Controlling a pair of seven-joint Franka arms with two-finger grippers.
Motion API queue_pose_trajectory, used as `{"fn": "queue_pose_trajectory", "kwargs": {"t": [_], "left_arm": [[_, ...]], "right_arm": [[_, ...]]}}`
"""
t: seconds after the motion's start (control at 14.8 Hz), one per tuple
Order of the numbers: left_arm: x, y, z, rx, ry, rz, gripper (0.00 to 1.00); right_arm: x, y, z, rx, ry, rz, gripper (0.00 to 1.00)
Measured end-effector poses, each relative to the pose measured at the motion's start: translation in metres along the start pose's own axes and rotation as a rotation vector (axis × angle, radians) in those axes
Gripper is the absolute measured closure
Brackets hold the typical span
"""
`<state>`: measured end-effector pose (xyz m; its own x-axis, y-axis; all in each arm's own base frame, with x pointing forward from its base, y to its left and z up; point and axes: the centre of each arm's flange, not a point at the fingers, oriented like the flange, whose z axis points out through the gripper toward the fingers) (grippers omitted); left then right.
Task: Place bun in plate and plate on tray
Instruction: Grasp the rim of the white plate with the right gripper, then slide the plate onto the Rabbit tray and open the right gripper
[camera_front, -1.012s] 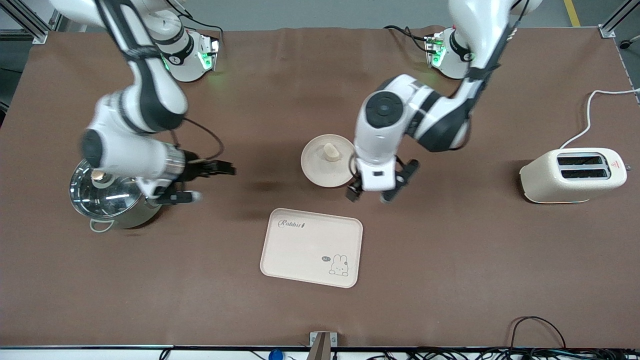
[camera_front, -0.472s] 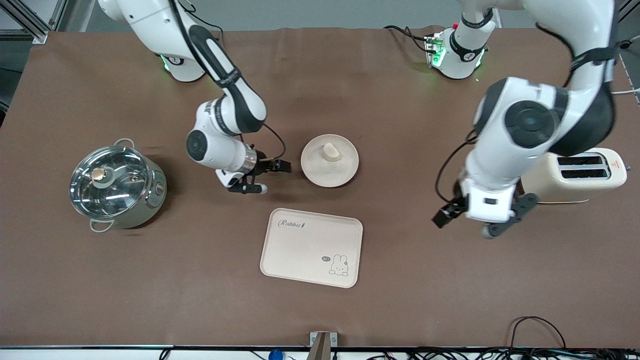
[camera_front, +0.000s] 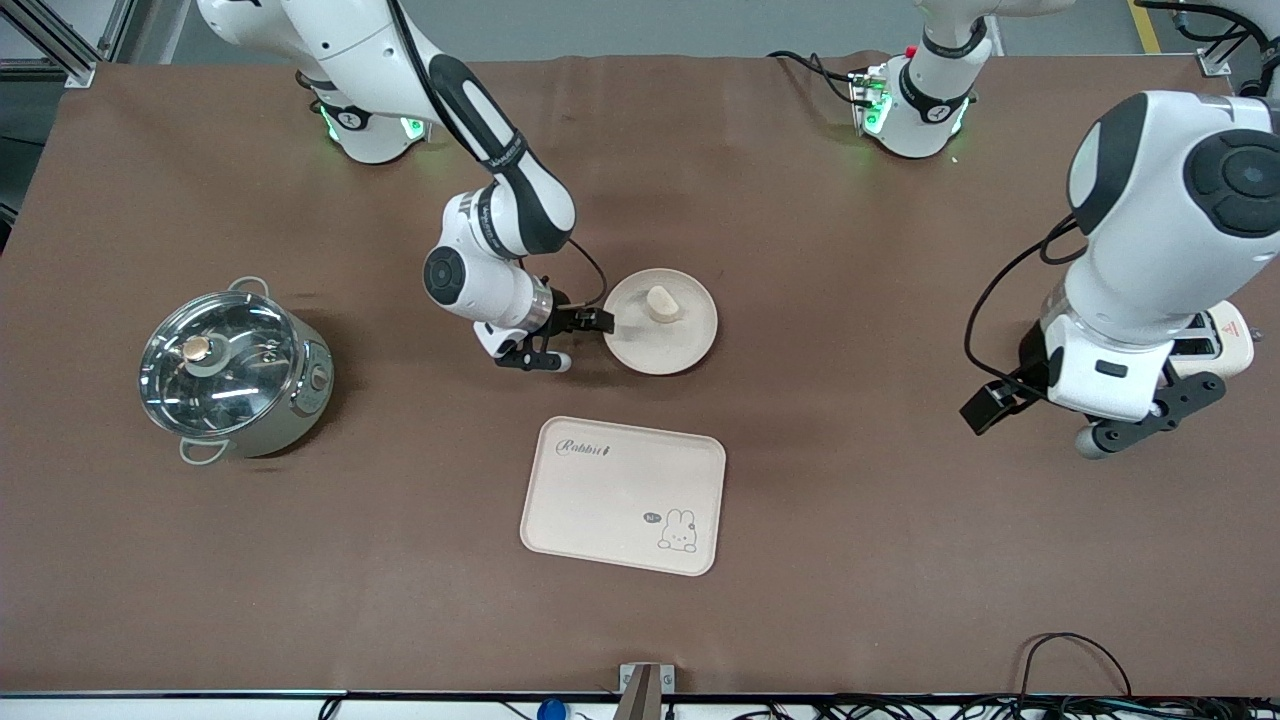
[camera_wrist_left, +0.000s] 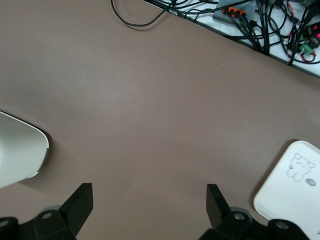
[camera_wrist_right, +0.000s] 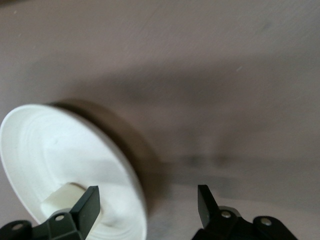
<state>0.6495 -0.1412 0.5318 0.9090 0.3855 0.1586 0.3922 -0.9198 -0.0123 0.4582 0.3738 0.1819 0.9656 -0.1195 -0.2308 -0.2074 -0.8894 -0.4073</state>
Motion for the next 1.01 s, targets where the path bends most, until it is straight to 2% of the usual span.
{"fn": "queue_pose_trajectory", "kwargs": {"t": [0.2,0.4,0.54,0.81,1.01], "left_arm": [[0.001,0.000,0.008,0.006,-0.012,0.085,0.00],[0.004,-0.006,0.009,0.010,-0.018,0.143,0.00],[0.004,-0.011,0.011,0.022,-0.037,0.150,0.00],[-0.003,-0.008,0.014,0.038,-0.071,0.160,0.00],[-0.005,-0.008,0.016,0.048,-0.087,0.162,0.00]], "right_arm": [[-0.008,-0.005,0.011,-0.007,0.009,-0.008,0.51],[-0.007,-0.002,0.014,-0.011,0.008,-0.003,0.80],[-0.006,-0.003,0.013,-0.006,0.010,0.001,0.96],[0.008,-0.003,0.000,0.013,0.038,0.035,0.96],[0.032,-0.014,-0.036,0.067,0.101,0.050,0.96]]}}
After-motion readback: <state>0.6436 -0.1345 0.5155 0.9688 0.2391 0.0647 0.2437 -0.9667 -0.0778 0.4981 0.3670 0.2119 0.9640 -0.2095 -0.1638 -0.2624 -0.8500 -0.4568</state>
